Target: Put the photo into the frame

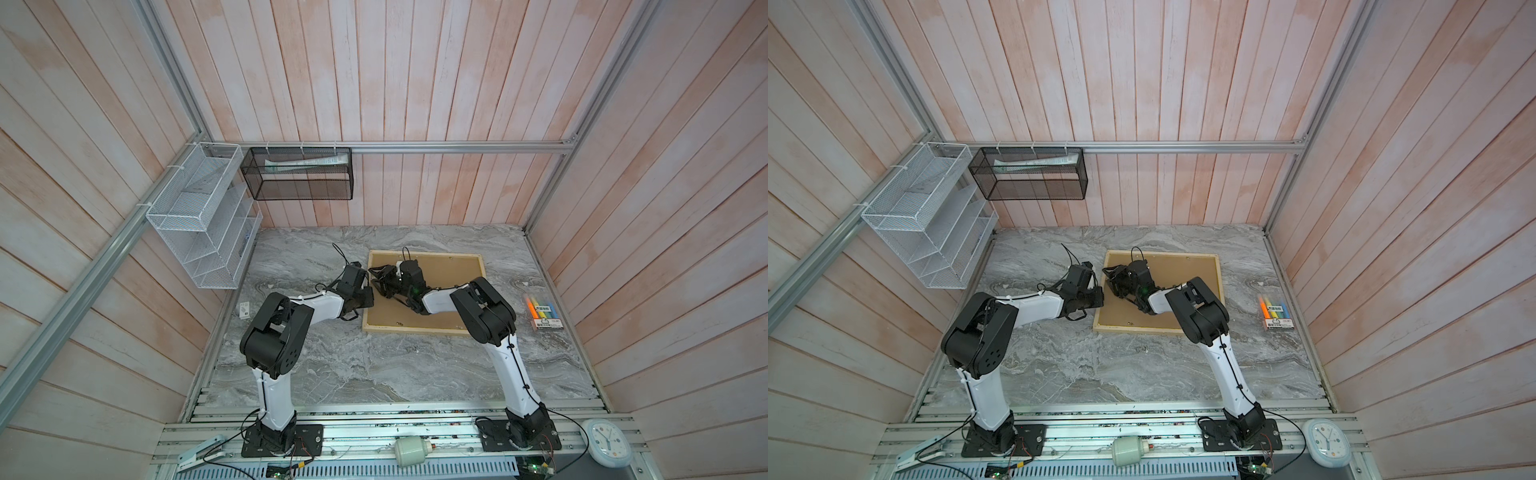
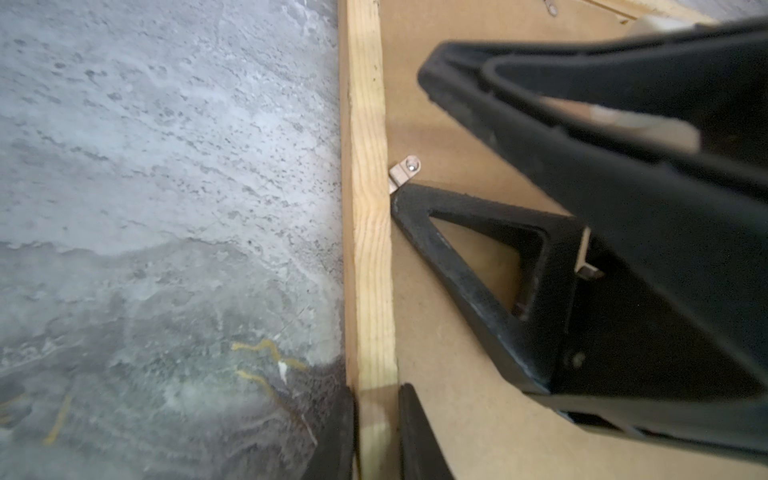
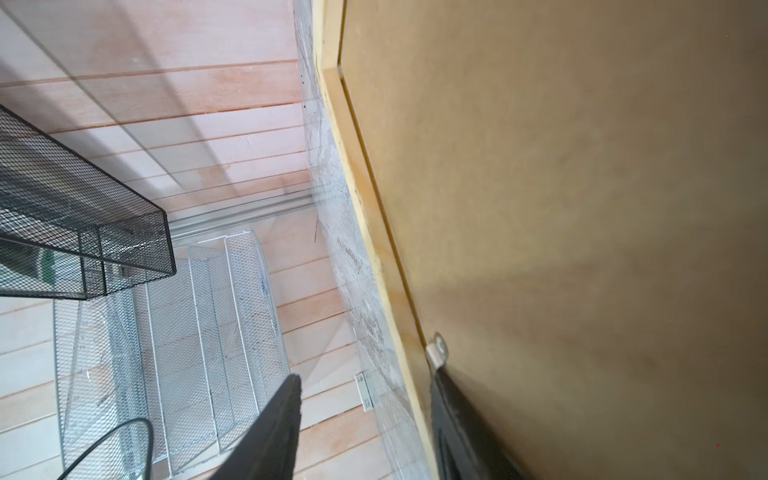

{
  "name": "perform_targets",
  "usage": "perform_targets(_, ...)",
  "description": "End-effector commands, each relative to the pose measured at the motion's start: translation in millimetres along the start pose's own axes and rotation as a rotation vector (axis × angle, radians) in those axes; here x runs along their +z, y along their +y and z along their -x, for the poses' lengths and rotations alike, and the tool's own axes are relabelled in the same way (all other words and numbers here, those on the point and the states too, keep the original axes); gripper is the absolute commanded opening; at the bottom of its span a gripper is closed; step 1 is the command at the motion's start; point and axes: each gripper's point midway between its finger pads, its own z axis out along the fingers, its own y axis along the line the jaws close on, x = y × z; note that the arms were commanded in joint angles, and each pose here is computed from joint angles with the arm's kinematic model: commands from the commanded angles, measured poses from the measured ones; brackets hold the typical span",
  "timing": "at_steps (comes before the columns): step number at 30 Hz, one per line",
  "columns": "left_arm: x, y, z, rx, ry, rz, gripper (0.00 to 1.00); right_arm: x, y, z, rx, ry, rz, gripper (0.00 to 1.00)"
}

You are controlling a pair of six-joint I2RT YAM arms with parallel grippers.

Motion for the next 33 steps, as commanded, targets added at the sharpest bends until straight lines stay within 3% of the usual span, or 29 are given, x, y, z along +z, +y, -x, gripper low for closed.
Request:
perform_targets(1,-1.3,-31.4,-79.1,0.044,0.263,-0.122,0.10,1.7,-76.6,22.6,0.043,-0.140,-0.200,0.52)
perform_targets(8,-3.3,-35.7,-78.0,0.047,0.258,-0.134,0.10,-0.5,-71.3,35.2,-0.084,-0.199,-0.275,0.52)
perform_targets(17,0.9,-16.8,-74.5,-0.001,0.254,-0.044,0.10,-11.2,-48.1,22.7,-0.287,-0.122,-0.302,0.52)
perform_targets(33,0.2,-21.0,-73.7,-0.008,0.253,-0.080,0.09,-10.3,-53.7,15.2,-0.220,-0.093,-0.265,0.52)
